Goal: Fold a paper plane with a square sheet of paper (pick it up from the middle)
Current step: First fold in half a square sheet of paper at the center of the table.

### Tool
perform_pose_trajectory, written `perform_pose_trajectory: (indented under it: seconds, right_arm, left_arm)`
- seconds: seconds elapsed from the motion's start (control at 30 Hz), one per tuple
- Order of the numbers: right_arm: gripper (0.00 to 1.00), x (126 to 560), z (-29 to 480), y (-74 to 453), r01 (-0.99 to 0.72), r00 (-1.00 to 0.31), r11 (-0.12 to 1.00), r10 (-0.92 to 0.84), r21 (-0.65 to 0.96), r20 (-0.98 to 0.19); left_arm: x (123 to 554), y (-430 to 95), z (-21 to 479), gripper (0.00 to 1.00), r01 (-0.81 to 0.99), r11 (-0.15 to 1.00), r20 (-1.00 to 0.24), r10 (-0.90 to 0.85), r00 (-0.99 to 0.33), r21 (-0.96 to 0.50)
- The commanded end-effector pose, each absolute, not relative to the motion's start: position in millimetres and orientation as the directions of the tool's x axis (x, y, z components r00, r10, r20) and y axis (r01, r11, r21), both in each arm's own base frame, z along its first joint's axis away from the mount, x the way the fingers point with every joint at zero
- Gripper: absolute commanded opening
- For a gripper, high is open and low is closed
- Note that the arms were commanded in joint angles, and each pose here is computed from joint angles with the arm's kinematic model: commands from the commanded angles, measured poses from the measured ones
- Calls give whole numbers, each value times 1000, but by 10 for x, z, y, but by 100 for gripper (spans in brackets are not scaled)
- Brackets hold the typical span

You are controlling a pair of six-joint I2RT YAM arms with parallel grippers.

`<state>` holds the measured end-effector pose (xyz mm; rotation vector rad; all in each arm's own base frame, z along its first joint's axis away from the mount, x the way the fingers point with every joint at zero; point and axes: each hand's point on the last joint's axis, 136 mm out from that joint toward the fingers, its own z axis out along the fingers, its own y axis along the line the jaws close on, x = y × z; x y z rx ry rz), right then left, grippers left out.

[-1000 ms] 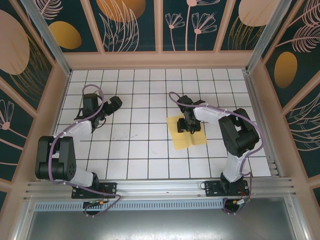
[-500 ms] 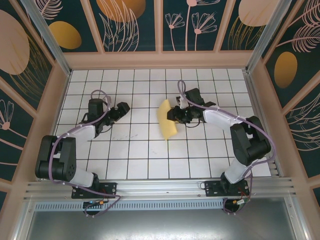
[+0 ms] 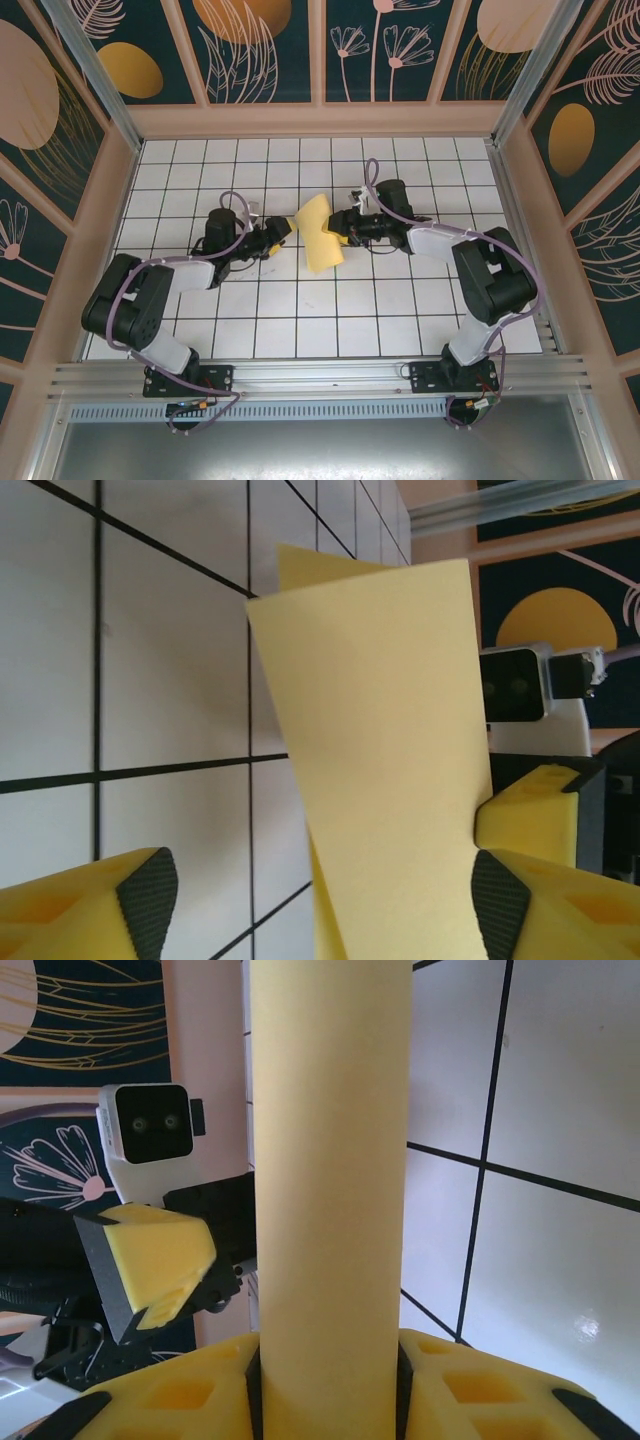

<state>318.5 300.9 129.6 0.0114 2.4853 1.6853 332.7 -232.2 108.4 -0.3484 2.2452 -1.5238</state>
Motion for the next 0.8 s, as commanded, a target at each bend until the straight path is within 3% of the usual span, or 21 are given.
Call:
perform_pose_trajectory:
  seconds: [0.0,0.3,0.77]
  right_arm:
    - [38,3157,1318,3027,-64,-993,319,72,946,-92]
    - [46,3090,1272,3040,-32,-997,307,55,951,-51]
    - [49,3079,1164,3045,47,-997,297,70,954,27]
  left_arm:
    - [3385,-2457,1286,76,73,291,-195,-420,-886,-954]
    - [3404,-2583,1265,74,87,283,-199,-393,-898,-955]
    - [3413,-2657,1270,46,91,229,-179,-401,-898,-969]
